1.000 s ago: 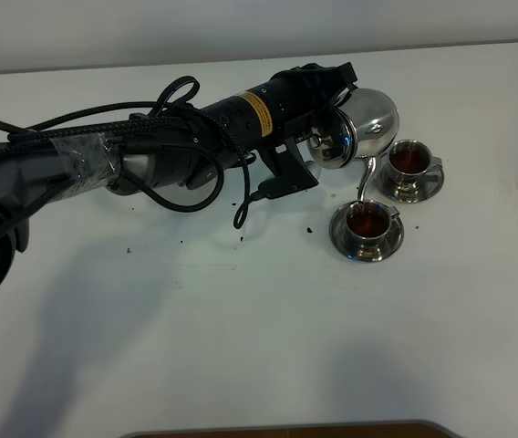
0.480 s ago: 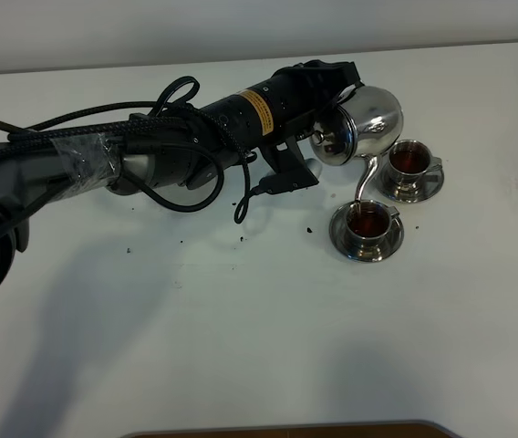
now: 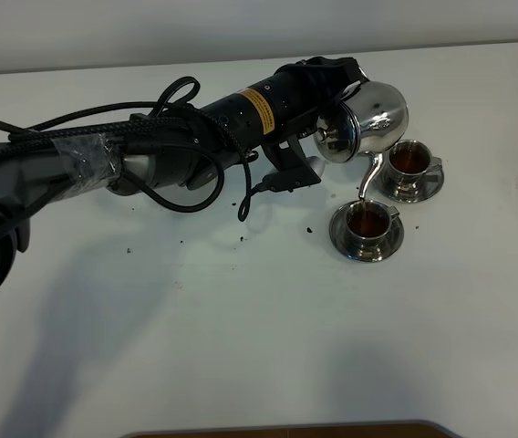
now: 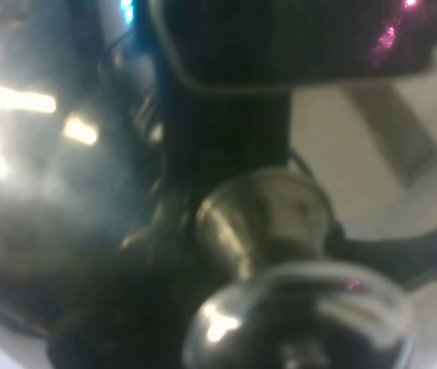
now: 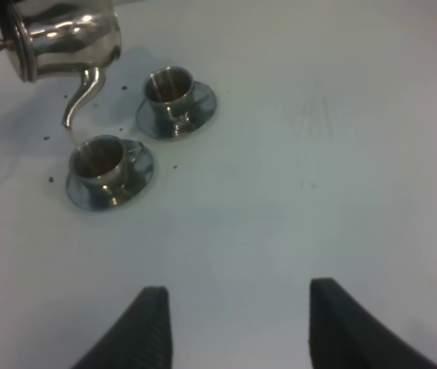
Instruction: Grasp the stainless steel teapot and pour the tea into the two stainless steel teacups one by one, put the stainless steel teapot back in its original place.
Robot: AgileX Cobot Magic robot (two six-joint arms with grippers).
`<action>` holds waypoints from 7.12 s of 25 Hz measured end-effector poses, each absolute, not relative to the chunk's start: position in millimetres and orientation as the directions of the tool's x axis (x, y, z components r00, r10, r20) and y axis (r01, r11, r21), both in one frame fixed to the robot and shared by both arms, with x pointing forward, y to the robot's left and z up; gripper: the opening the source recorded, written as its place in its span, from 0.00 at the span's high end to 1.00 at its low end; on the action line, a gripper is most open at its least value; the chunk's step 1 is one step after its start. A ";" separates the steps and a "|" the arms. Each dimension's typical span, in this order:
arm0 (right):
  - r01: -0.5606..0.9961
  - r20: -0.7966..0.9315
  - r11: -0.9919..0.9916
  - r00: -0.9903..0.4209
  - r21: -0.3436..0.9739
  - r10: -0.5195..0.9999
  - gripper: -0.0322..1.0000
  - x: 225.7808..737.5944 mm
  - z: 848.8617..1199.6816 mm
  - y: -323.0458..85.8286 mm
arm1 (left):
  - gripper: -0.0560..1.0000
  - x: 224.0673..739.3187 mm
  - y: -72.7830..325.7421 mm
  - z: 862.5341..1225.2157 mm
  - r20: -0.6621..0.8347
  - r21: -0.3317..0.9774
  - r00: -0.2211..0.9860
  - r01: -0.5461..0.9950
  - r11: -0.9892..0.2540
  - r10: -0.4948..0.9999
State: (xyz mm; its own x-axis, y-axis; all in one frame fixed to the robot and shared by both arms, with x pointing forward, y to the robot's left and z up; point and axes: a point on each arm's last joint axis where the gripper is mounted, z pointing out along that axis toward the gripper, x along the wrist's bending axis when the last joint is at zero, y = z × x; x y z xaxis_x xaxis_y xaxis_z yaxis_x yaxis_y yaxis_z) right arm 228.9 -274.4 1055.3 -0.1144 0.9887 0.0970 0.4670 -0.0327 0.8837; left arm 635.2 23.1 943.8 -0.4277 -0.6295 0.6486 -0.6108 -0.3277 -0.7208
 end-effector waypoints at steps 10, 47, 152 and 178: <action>0.467 0.097 -0.033 -0.114 0.884 0.989 0.56 228.9 1055.3 -274.4 | 0.72 635.4 20.1 935.0 0.644 -0.734 -0.465 -0.599 -0.320 -0.608; 0.467 0.097 -0.033 -0.114 0.884 0.989 0.56 228.9 1055.3 -274.4 | 0.72 641.4 30.4 924.9 0.855 -0.405 -0.056 -0.694 -0.596 -0.516; 0.467 0.097 -0.033 -0.114 0.884 0.989 0.56 228.9 1055.3 -274.4 | 0.72 607.8 177.1 972.2 0.038 0.218 0.356 0.909 -0.356 0.934; 0.467 0.097 -0.033 -0.114 0.884 0.989 0.56 228.9 1055.3 -274.4 | 0.72 631.4 168.6 930.4 0.038 0.188 0.381 0.905 -0.381 0.924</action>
State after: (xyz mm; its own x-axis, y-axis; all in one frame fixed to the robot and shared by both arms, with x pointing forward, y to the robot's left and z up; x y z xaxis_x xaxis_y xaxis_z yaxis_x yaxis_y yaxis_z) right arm 228.9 -274.4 1055.3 -0.1144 0.9887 0.0970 0.4670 -0.0327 0.8837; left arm 631.4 168.6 930.4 0.3809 0.9238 0.0382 0.9053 -0.3811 0.1876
